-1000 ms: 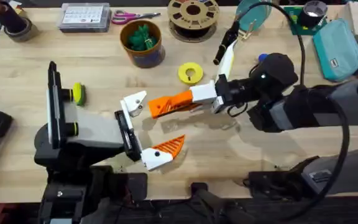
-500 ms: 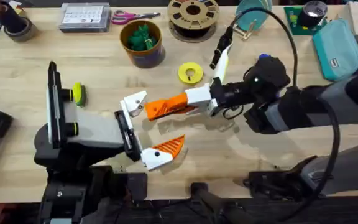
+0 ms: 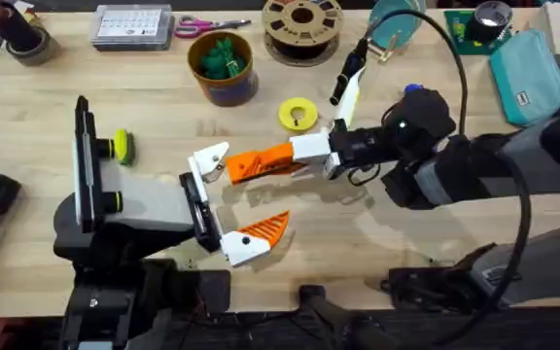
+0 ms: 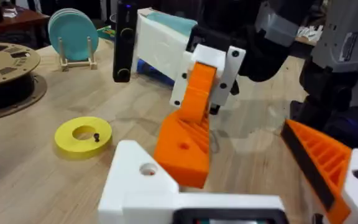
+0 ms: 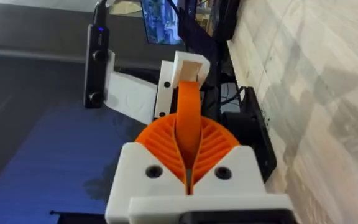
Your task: Pick up the gripper from the table and insert it into the empty holder that is missing its gripper. Then pick up a screw, insert it into the mounting hole, and use the screwdriver to tighten it. Finally, clean up the table by picking up the vegetable and placing it into the bucket.
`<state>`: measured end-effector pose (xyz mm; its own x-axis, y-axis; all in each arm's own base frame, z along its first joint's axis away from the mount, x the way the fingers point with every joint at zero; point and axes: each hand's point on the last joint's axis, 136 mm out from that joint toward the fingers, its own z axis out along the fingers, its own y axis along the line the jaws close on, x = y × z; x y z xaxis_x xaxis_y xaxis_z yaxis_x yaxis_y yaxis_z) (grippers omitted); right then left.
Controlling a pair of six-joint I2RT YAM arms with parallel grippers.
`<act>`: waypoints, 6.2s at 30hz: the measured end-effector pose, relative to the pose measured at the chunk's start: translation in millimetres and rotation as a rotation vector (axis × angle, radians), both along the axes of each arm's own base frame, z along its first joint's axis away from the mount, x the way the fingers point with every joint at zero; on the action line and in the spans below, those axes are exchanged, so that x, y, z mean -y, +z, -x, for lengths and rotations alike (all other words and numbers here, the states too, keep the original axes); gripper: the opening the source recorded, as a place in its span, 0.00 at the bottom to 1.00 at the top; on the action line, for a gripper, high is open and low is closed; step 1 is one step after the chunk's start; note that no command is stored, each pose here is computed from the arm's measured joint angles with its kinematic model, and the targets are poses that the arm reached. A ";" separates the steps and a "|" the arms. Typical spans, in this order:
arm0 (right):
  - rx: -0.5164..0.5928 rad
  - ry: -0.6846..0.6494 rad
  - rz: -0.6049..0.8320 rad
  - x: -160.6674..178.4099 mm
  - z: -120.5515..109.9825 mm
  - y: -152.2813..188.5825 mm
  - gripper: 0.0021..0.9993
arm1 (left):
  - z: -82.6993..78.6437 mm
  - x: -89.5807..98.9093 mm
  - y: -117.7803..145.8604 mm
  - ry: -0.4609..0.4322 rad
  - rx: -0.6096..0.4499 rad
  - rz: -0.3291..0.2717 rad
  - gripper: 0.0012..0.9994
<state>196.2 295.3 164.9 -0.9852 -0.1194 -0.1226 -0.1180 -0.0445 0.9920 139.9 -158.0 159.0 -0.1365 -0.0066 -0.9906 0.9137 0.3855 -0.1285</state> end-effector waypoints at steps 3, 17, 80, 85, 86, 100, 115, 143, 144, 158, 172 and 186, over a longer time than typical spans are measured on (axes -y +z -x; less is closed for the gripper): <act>0.000 -0.010 -0.001 -1.4 -1.0 0.2 0.01 | 0.0 0.0 0.0 0.000 0.000 0.000 0.99; 0.001 -0.015 -0.004 -6.5 1.2 0.9 0.01 | 0.0 0.0 0.0 0.000 0.000 0.000 0.99; 0.027 -0.042 -0.026 -17.6 1.1 1.9 0.01 | -2.6 -1.1 -0.1 0.015 0.018 -0.009 0.99; 0.024 -0.043 -0.026 -21.2 -4.2 0.3 0.01 | -5.7 -2.8 0.0 0.035 0.020 -0.011 0.99; 0.023 -0.043 -0.026 -22.5 -6.1 -0.1 0.01 | -6.0 -2.9 -0.1 0.037 0.018 -0.010 0.99; 0.016 0.011 -0.035 -45.3 -19.2 -0.2 0.01 | -7.3 -3.6 0.0 0.045 0.018 -0.011 0.99; 0.000 0.017 -0.034 -46.3 -18.8 0.2 0.01 | -7.7 -3.8 0.0 0.048 0.018 -0.011 0.99; -0.007 0.047 -0.030 -51.7 -10.6 -0.2 1.00 | -0.3 0.0 0.1 0.001 0.013 -0.006 0.99; -0.006 0.045 -0.030 -50.5 -12.0 -0.2 1.00 | -0.3 0.0 0.1 0.001 0.014 -0.006 0.99; -0.037 -0.029 0.046 -11.1 -43.5 4.7 1.00 | 0.2 0.2 0.1 -0.002 0.013 -0.006 0.99; -0.021 -0.198 0.133 71.5 -77.3 7.1 1.00 | 0.2 0.2 0.0 -0.002 0.013 -0.005 0.99; -0.046 -0.231 0.278 99.9 -73.9 1.1 1.00 | 0.3 0.2 0.0 -0.002 0.013 -0.005 0.99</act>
